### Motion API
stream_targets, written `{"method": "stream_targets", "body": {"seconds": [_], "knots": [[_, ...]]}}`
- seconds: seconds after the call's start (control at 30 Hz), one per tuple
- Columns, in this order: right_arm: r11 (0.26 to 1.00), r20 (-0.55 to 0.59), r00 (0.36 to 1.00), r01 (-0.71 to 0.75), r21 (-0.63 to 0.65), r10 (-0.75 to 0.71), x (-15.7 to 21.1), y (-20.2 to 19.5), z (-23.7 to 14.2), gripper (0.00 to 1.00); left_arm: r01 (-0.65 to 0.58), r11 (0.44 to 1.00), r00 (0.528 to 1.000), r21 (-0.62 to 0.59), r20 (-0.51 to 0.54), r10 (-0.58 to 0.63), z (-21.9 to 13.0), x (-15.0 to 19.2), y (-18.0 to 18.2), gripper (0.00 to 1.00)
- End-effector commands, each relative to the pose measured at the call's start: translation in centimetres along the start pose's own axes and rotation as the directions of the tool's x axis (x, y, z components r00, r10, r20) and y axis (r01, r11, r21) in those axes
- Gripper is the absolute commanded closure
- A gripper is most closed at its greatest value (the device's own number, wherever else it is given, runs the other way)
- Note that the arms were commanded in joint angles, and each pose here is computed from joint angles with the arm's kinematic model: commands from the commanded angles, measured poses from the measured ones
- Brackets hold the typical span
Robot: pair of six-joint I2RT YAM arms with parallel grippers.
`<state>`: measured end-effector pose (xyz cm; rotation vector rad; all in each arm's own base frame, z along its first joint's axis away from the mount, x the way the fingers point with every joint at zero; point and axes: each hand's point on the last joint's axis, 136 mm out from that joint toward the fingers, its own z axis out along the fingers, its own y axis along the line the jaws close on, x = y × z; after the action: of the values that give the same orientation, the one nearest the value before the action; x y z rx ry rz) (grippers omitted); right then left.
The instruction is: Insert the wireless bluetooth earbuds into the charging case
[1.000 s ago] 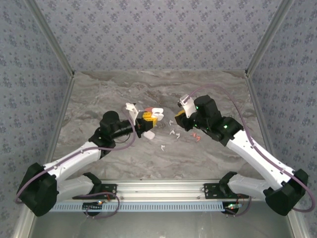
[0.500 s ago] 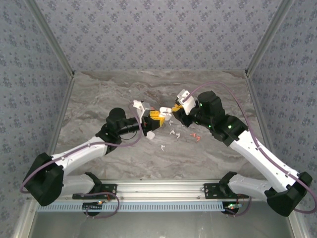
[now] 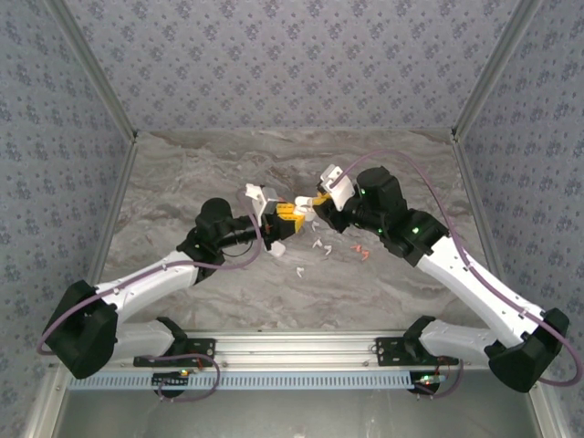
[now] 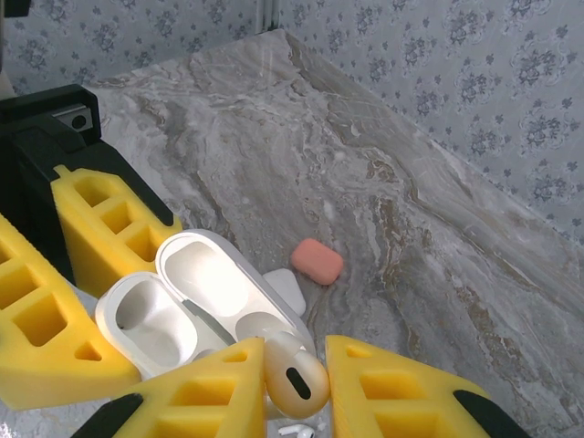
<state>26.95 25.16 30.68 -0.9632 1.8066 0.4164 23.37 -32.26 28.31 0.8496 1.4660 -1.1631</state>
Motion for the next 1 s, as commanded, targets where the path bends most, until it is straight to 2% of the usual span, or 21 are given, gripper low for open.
{"method": "stream_targets", "body": {"seconds": [0.0, 0.3, 0.77, 0.9, 0.97], "knots": [[1.0, 0.031, 0.999, 0.026, 0.017, -0.027, -1.1, -0.2, -0.2, 0.77, -0.041, 0.998, 0.997, 0.045, 0.064, 0.038, 0.3, -2.6, -1.2, 1.0], [1.0, 0.007, 1.0, 0.026, -0.009, -0.026, 0.2, 0.4, 0.1, 0.77, -0.04, 0.999, 0.997, 0.036, 0.071, 0.038, 0.3, -2.8, -1.1, 1.0], [0.99, 0.03, 0.999, -0.026, -0.137, 0.031, 0.1, 2.1, -0.6, 0.76, -0.038, 0.998, 0.995, 0.042, 0.099, 0.033, 0.2, -3.5, -1.3, 1.0], [0.981, 0.038, 0.995, -0.09, -0.172, 0.098, -0.3, 1.8, -1.1, 0.73, -0.044, 0.998, 0.993, 0.046, 0.112, 0.038, 0.2, -3.9, -1.4, 1.0], [0.973, 0.047, 0.989, -0.129, -0.194, 0.14, -0.7, 1.5, -1.4, 0.67, -0.047, 0.998, 0.993, 0.049, 0.115, 0.041, 0.2, -4.0, -1.5, 1.0]]}}
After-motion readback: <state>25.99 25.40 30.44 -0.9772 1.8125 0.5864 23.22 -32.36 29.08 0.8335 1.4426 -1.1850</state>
